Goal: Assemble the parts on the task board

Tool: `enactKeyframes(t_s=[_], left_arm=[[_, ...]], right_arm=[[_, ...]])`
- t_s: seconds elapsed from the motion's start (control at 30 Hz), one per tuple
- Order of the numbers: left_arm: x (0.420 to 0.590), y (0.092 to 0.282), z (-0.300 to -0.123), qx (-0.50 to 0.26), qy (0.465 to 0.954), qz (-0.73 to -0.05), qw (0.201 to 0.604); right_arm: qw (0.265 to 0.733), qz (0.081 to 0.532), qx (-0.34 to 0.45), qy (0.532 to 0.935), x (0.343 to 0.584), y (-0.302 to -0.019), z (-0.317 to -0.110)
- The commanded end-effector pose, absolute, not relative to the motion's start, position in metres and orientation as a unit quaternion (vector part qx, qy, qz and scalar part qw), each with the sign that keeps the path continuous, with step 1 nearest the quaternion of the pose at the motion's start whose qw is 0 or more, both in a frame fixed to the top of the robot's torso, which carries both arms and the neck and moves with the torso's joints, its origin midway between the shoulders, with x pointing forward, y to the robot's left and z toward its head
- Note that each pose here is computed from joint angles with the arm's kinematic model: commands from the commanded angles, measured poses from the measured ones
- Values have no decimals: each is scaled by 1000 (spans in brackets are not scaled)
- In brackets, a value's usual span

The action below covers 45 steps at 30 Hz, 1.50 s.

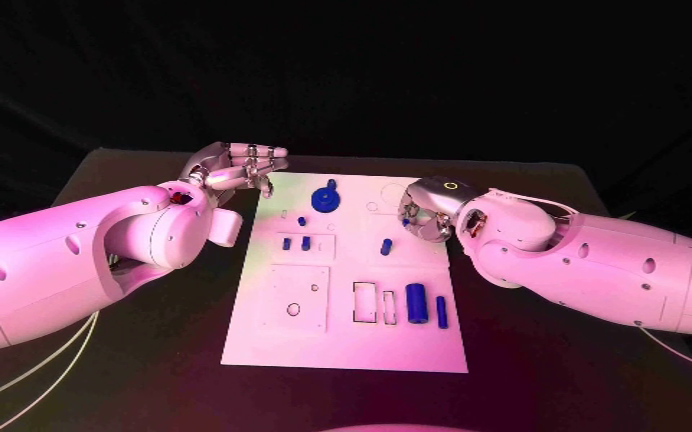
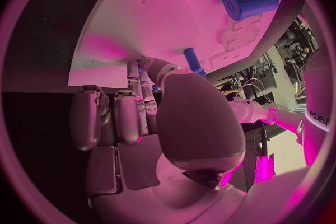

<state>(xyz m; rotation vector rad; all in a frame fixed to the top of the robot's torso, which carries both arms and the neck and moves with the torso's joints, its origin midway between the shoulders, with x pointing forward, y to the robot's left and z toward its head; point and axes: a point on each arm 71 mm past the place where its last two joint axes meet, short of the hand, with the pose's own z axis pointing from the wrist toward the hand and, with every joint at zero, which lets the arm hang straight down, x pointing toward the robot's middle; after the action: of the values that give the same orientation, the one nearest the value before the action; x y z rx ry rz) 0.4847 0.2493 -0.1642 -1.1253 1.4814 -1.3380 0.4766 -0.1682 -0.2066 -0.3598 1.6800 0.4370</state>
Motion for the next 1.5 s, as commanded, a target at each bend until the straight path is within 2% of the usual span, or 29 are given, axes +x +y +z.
enactKeyframes(t_s=[0.03, 0.33, 0.9, 1.27, 1.5], left_arm=[[484, 246, -163, -444, 591, -540, 404], [484, 246, -163, -444, 591, -539, 404], [485, 247, -164, -446, 591, -537, 405], [486, 249, -164, -447, 591, -536, 405], [486, 249, -164, -447, 591, -536, 406]], right_arm=[[603, 178, -178, 757, 472, -165, -218], [606, 170, -178, 756, 472, -166, -218], [658, 190, -153, 713, 471, -167, -207], [667, 201, -143, 703, 462, -174, -196], [670, 227, -136, 693, 445, -170, -183]])
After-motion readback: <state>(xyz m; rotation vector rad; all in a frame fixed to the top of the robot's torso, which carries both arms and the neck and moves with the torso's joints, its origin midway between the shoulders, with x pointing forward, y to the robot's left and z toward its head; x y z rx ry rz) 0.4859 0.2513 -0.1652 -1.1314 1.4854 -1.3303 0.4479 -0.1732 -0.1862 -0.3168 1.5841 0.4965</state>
